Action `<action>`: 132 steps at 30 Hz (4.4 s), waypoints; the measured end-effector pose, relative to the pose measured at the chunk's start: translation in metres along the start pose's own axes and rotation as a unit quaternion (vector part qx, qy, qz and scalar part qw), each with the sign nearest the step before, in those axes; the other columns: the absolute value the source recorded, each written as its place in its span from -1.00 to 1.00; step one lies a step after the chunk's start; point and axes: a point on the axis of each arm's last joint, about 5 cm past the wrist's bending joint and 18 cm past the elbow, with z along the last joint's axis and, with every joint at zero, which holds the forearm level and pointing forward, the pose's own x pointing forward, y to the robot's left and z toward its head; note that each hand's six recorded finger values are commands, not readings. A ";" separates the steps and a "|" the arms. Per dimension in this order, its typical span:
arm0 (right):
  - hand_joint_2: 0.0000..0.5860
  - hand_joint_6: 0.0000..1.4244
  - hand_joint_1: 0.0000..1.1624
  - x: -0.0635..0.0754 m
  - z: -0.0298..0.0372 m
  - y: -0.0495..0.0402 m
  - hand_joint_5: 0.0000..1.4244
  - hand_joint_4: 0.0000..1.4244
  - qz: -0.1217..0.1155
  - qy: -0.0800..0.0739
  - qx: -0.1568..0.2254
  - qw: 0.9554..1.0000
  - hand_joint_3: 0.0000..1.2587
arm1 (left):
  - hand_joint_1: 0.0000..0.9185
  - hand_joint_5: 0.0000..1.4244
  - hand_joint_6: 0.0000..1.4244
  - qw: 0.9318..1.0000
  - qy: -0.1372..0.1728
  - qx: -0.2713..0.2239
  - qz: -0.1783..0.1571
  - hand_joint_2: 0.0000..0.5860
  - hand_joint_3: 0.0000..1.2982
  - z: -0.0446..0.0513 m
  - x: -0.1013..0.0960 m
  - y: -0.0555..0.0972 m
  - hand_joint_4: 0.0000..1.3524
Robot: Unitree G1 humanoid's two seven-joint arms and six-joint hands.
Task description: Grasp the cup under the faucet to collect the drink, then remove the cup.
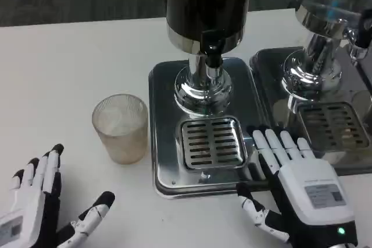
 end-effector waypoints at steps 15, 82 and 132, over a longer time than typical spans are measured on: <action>0.58 -1.00 -0.58 0.001 0.0001 -0.0017 -1.00 -1.00 -0.006 0.007 -0.002 1.000 -1.00 | -1.00 -1.00 -1.00 0.995 -0.012 -0.093 0.035 -1.00 -1.00 -0.0113 0.048 -0.012 -1.00; 0.47 -1.00 -0.57 0.001 0.0087 -0.0030 -1.00 -1.00 -0.011 0.035 0.014 0.999 -0.95 | 0.30 0.28 0.58 0.973 -0.146 -0.113 0.137 -0.84 -0.13 0.0274 0.112 -0.042 0.06; 0.48 -1.00 -0.53 -0.004 0.0151 -0.0042 -1.00 -1.00 -0.021 0.049 0.035 0.998 -0.95 | 0.36 0.25 0.53 0.958 -0.267 -0.102 0.034 -0.91 -0.12 0.1033 0.136 -0.055 0.06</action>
